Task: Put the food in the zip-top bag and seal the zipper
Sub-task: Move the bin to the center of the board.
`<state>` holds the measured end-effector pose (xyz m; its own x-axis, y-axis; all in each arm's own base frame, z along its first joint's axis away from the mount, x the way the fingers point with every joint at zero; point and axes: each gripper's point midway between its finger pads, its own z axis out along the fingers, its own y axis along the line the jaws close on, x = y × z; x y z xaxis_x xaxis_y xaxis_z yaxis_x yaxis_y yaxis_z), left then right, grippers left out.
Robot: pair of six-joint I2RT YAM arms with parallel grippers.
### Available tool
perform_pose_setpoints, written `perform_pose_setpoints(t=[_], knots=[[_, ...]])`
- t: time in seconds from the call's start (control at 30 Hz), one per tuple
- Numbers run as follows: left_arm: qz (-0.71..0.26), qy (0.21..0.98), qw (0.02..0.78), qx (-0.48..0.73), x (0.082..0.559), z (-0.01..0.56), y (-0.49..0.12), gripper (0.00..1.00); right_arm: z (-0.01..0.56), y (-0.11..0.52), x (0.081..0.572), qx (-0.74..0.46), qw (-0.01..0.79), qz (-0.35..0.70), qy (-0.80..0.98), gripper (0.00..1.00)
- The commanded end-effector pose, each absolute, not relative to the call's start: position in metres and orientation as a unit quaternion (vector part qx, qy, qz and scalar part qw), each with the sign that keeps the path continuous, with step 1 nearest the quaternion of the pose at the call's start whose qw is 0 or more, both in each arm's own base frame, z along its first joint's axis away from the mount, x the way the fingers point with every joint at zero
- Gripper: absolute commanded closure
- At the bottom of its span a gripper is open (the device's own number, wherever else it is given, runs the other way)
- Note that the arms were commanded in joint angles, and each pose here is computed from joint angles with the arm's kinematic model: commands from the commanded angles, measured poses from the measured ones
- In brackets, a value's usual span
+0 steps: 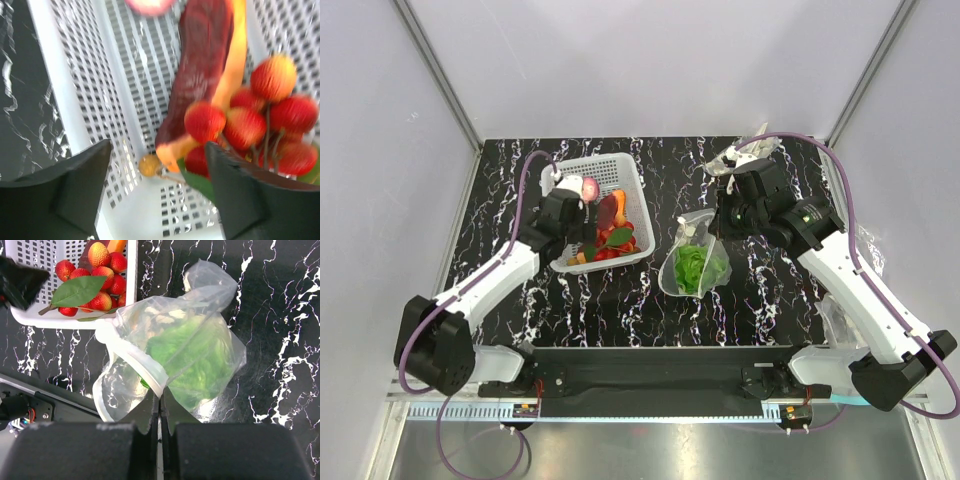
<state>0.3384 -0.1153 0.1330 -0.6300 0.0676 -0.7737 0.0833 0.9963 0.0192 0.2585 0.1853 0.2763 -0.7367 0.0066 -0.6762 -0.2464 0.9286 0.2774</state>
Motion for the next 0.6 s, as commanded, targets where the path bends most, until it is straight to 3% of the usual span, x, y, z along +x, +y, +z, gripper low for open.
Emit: perform_pose_setpoints(t=[0.0, 0.23, 0.57], knots=[[0.000, 0.879, 0.476, 0.013, 0.370, 0.171, -0.117, 0.01, 0.292, 0.189, 0.264, -0.072, 0.382, 0.194, 0.901, 1.00], [0.012, 0.868, 0.496, 0.031, 0.415, 0.175, -0.133, 0.01, 0.290, 0.187, 0.263, -0.072, 0.381, 0.189, 0.902, 1.00], [0.081, 0.885, 0.457, 0.040, 0.491, 0.131, -0.125, 0.01, 0.287, 0.185, 0.265, -0.074, 0.379, 0.179, 0.905, 1.00]])
